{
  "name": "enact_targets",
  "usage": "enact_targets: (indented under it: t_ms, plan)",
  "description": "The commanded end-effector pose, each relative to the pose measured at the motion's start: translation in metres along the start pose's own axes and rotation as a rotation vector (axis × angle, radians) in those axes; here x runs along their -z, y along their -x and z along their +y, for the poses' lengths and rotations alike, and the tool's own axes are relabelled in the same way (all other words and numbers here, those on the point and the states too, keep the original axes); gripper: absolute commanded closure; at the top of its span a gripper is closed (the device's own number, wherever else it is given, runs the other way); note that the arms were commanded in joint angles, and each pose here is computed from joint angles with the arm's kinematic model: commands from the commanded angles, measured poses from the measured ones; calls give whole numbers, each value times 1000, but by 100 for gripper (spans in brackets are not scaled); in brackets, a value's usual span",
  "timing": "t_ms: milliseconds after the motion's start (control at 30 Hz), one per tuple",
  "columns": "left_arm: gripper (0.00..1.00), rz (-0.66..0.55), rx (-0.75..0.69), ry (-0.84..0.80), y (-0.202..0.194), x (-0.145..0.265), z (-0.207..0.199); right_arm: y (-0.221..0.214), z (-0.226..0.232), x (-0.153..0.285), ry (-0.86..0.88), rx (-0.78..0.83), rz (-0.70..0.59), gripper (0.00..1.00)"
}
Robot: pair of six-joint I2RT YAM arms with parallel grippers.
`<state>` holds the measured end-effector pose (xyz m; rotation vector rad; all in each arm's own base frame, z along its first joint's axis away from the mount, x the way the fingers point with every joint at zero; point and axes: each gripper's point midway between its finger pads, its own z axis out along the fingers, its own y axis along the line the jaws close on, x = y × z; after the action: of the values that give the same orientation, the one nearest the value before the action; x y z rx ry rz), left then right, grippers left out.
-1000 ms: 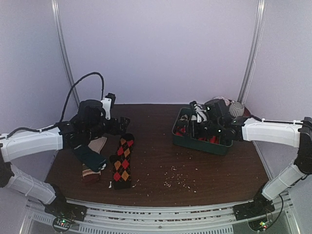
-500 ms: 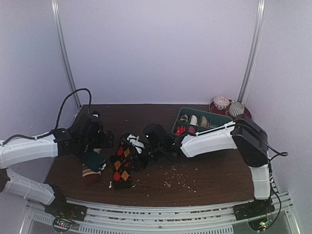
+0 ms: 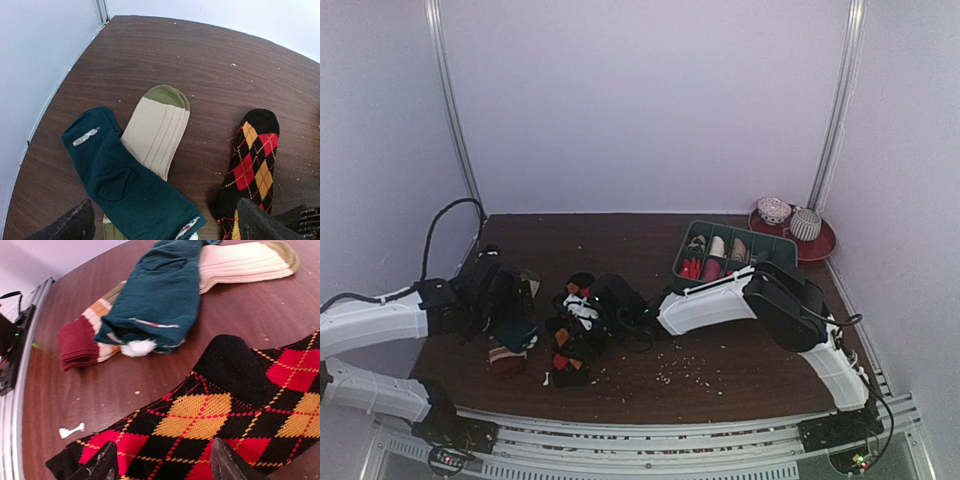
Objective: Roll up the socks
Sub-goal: Move the right arm with a pair of socks to the center of the board.
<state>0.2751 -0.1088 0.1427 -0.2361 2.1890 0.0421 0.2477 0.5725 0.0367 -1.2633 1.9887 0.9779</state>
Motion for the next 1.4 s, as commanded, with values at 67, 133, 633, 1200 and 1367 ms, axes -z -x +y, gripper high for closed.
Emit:
enact_targets:
  t_ms: [67, 133, 633, 1200, 1367]
  plan:
    - [2, -43, 29, -2, 3, 1, 6, -52, -51, 6, -291, -59, 147, 36]
    - [2, -44, 1, -24, 4, 0, 0, -67, -64, 17, -375, -78, 193, 37]
    - [2, -48, -43, -372, -3, -1, -68, -103, -46, 77, -367, -292, 207, 35]
    - [2, -212, -248, -881, -18, 59, -142, -53, 48, 178, -33, 250, -15, 30]
    - [2, -195, -335, -1049, -49, 83, -163, -78, 59, 168, 32, 319, -25, 30]
